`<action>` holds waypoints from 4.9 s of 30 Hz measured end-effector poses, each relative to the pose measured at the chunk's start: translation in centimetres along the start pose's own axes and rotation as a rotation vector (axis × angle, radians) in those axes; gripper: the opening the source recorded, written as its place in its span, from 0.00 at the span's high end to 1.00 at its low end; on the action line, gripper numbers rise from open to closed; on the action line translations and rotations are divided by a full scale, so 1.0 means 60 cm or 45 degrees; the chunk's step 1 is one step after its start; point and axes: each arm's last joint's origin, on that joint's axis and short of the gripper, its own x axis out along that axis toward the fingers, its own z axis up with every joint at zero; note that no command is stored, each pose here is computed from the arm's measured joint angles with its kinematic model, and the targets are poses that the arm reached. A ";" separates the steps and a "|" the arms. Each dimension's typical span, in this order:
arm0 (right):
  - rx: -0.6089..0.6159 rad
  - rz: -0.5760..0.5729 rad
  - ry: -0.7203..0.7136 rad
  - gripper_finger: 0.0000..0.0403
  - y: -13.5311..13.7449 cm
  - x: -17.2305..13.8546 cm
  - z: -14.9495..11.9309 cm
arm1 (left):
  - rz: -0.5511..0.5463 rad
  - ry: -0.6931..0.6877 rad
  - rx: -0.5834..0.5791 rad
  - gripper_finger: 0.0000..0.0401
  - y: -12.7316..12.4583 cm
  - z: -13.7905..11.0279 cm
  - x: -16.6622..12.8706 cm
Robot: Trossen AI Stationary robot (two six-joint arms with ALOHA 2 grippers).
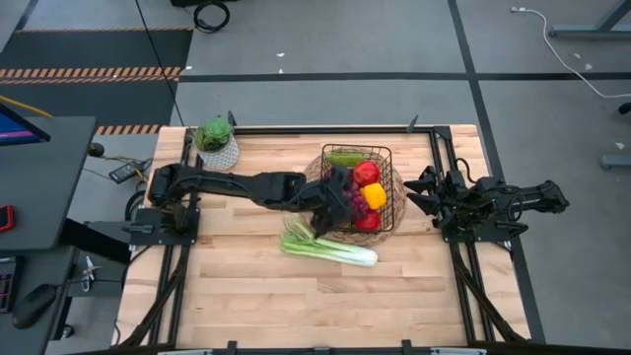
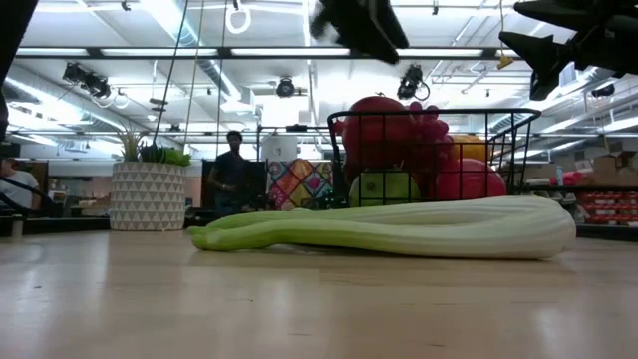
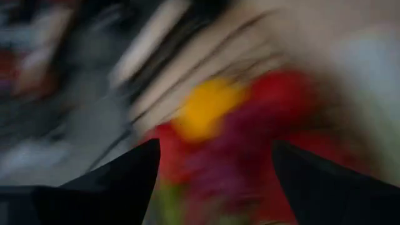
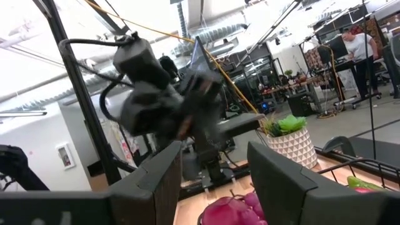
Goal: Build produce basket
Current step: Put the celery into the wire basket
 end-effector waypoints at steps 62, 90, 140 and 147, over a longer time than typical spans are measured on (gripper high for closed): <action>0.006 0.008 -0.026 0.53 0.001 0.000 0.004 | -0.069 0.367 -0.387 0.36 -0.352 -0.049 0.087; 0.006 0.010 -0.023 0.53 0.001 0.001 0.003 | -0.214 -0.038 -0.533 0.84 -0.190 0.021 -0.076; 0.006 0.008 -0.024 0.53 0.001 0.001 0.003 | 0.595 -0.003 0.141 0.81 0.041 -0.045 -0.081; 0.006 0.005 -0.025 0.53 0.001 0.001 0.003 | 0.592 0.099 -0.361 0.81 0.076 -0.123 0.022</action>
